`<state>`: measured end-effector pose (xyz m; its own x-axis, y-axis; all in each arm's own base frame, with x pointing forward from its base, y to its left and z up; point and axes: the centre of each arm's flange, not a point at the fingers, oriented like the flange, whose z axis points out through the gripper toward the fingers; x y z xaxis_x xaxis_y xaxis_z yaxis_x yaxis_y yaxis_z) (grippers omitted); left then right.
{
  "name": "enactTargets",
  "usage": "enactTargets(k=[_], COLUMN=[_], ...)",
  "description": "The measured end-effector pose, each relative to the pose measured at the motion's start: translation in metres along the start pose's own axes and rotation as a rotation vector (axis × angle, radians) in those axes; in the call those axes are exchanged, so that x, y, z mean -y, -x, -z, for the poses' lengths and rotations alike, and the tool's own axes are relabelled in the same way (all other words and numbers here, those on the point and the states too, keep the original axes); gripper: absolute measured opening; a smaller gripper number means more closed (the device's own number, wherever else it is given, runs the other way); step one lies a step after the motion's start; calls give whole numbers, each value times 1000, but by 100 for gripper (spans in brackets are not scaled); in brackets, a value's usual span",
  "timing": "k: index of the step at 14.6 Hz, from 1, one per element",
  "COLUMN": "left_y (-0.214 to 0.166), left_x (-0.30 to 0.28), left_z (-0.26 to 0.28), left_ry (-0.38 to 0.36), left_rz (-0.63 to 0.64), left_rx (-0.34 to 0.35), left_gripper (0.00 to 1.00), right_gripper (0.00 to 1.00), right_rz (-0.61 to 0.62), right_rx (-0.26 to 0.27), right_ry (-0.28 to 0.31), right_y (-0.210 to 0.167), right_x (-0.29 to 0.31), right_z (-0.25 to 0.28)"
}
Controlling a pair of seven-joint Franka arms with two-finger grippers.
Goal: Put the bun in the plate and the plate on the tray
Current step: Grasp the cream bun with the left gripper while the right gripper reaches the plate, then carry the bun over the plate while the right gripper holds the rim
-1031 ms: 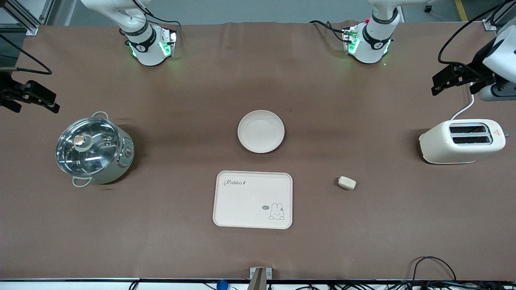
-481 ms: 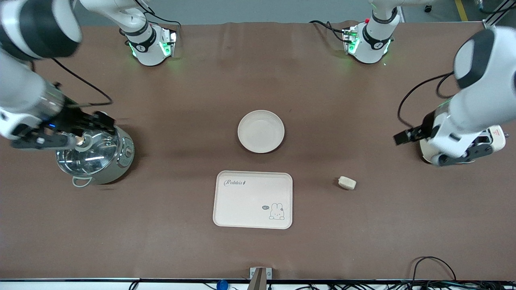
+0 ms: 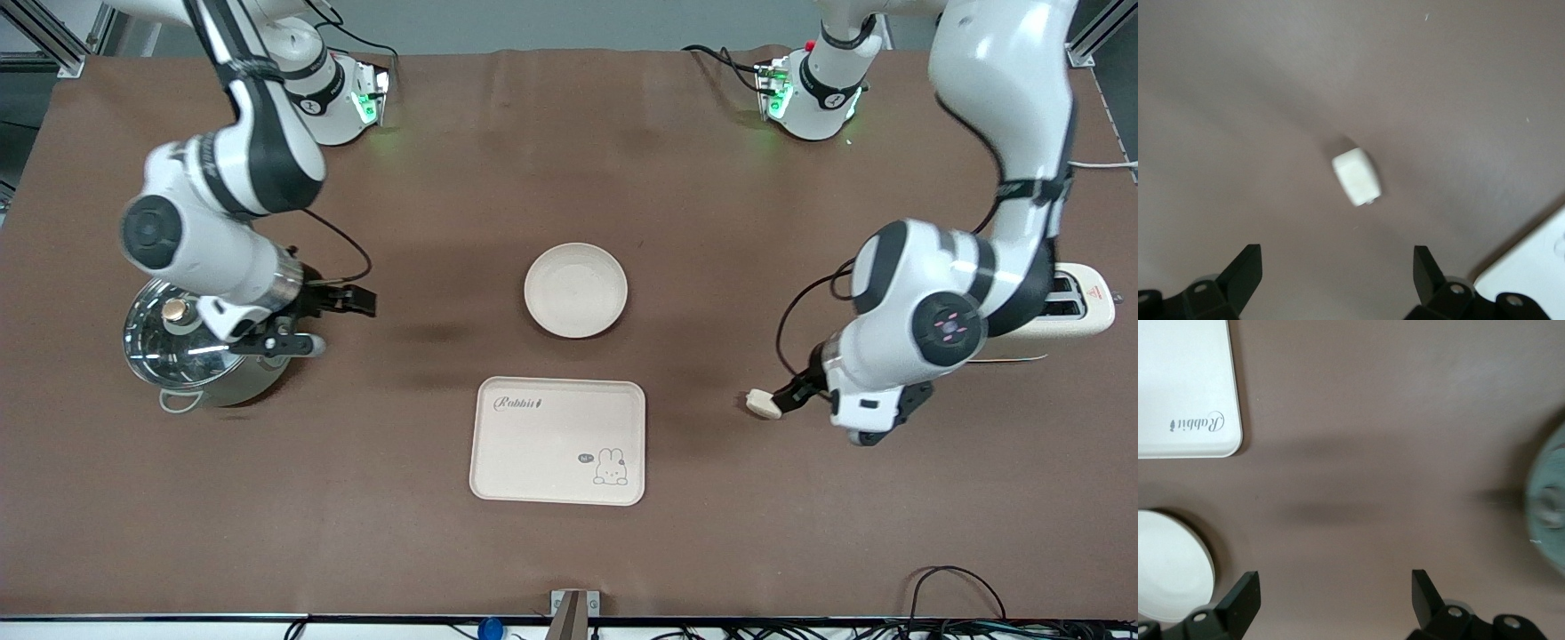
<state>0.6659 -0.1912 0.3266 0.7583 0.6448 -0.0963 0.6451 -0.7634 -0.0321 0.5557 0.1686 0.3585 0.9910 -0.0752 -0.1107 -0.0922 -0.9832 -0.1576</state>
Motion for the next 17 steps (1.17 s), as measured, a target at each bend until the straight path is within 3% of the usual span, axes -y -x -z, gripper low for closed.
enactTargets(k=[6,9,11,12,17], left_y=[-10,-16,-18,-18,-16], left_x=[-10,-7,-5,-4,-4], left_z=[-84,-111,-126,-132,-138], left_ry=[26,18,-9,-19,-26], left_rz=[177,214,216,214,213], left_rx=[9,-19,-36,-40,-37], left_gripper=[100,97,88,88,43], right_gripper=[100,100,100,100,100], right_rz=[-74,-88,-92,-103,-158], right_rx=[-121,-167,-193,-199,-190], right_ry=[-118,-125,-117,-111,-108], right_y=[74,103,113,116,128], right_x=[86,121,135,138,152], right_z=[-85,-119,-147,-159,-177])
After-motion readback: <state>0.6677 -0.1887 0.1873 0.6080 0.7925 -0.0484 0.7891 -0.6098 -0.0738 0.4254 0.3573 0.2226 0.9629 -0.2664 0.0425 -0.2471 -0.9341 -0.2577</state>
